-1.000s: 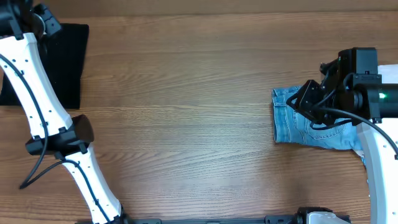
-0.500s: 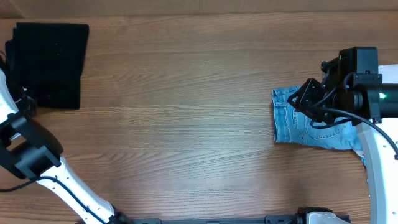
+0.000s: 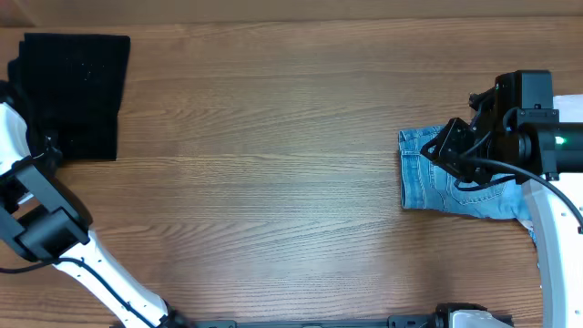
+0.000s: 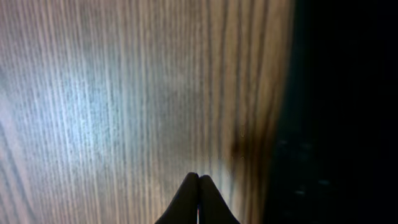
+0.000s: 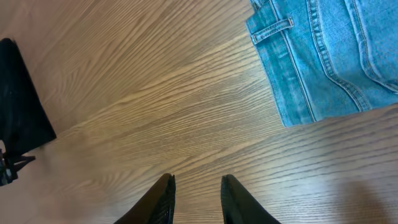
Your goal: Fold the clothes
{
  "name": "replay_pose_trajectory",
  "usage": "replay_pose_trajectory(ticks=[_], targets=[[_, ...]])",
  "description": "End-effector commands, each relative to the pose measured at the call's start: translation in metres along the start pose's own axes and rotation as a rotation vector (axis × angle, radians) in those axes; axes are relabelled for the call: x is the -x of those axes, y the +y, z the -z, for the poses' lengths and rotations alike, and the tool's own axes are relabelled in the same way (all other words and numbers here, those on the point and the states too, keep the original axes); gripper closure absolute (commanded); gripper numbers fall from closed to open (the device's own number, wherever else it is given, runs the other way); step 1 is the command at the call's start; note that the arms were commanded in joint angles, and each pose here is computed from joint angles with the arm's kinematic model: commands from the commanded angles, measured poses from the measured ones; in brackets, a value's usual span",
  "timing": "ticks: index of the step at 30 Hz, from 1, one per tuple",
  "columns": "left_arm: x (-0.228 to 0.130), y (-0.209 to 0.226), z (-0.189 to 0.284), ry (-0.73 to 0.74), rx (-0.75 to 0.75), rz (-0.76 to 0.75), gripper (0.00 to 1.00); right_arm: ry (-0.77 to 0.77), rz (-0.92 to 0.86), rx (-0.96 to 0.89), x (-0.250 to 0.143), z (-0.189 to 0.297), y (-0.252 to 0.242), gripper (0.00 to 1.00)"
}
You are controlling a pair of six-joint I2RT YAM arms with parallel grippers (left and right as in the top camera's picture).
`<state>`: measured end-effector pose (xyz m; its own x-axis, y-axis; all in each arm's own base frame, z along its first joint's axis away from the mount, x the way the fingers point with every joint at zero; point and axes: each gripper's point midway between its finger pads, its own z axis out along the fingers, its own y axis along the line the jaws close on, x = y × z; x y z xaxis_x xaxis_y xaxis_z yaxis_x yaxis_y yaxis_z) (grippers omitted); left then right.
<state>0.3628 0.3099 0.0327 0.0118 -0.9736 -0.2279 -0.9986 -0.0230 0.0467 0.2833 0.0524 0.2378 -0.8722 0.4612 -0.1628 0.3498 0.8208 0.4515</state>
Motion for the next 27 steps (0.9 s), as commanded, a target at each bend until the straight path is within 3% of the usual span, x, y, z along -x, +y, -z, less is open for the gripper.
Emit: replay_pose_trajectory(ticks=[1,6,22,27], targets=[[-0.003,-0.002,-0.013,-0.011,0.018,0.010,0.96,-0.015,0.006,-0.005,0.001,0.004,-0.001,0.71],[-0.019,-0.016,-0.041,0.059,-0.010,-0.002,0.96,-0.001,0.000,-0.013,-0.003,0.003,-0.003,0.72],[-0.048,-0.100,-0.021,-0.085,-0.217,-0.291,0.96,0.004,-0.002,-0.015,-0.004,0.004,-0.004,0.72],[-0.051,-0.102,-0.020,-0.103,-0.209,-0.360,0.96,0.003,-0.002,-0.015,-0.004,0.004,-0.004,0.71]])
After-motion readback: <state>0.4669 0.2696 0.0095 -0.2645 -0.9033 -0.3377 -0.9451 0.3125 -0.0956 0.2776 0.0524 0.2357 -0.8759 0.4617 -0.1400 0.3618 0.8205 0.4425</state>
